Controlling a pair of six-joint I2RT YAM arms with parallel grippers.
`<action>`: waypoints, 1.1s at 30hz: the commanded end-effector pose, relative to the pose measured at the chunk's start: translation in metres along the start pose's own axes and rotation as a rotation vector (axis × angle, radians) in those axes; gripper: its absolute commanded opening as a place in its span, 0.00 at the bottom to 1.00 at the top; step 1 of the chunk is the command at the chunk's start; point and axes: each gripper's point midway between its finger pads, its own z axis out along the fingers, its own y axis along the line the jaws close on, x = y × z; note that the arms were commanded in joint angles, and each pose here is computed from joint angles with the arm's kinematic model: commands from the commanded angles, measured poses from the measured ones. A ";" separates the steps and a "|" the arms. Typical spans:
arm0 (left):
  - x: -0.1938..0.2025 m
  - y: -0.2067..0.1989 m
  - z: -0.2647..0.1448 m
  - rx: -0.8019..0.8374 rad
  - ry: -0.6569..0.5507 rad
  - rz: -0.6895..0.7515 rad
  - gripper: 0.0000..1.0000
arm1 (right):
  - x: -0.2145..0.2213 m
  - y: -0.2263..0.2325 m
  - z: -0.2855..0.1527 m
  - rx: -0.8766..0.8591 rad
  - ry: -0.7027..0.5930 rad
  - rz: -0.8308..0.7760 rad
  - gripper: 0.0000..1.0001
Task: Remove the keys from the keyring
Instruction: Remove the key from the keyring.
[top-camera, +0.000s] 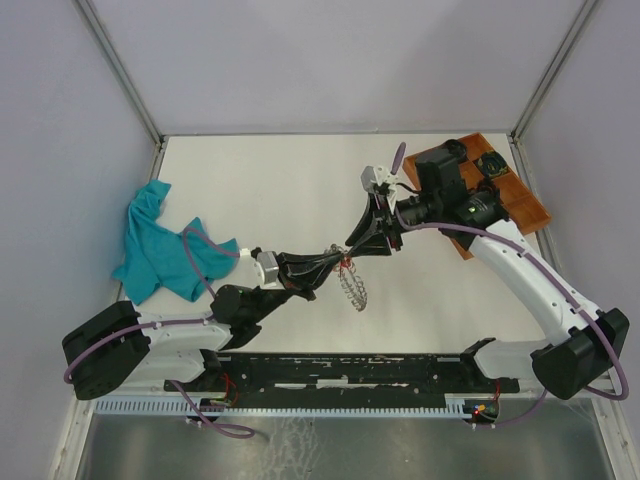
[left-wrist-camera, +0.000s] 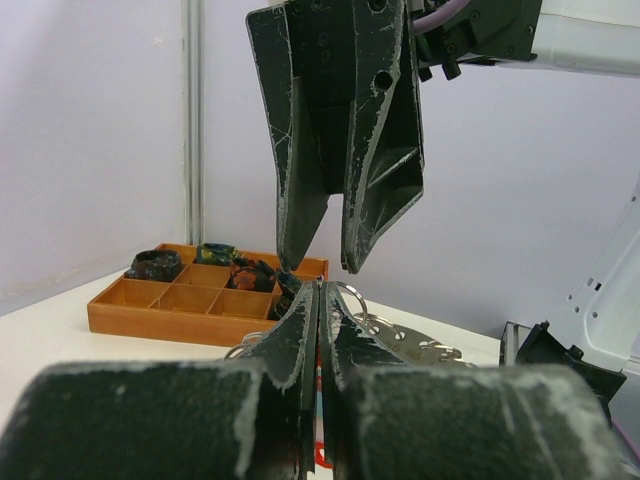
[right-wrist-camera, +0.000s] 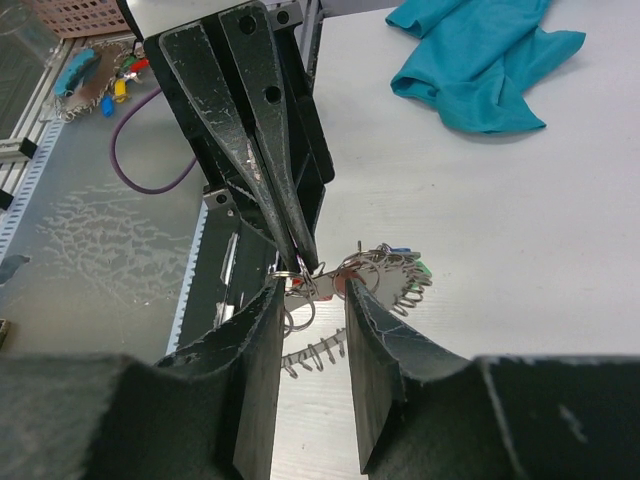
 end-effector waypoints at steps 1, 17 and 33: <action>-0.054 -0.007 0.014 0.029 -0.180 -0.014 0.03 | -0.003 0.006 0.003 -0.008 0.009 -0.086 0.35; -0.054 -0.008 0.013 0.028 -0.179 -0.034 0.03 | 0.000 0.009 0.004 0.003 0.031 -0.120 0.17; -0.025 -0.007 0.012 0.031 -0.058 -0.026 0.06 | -0.003 0.011 -0.006 0.064 0.092 -0.163 0.01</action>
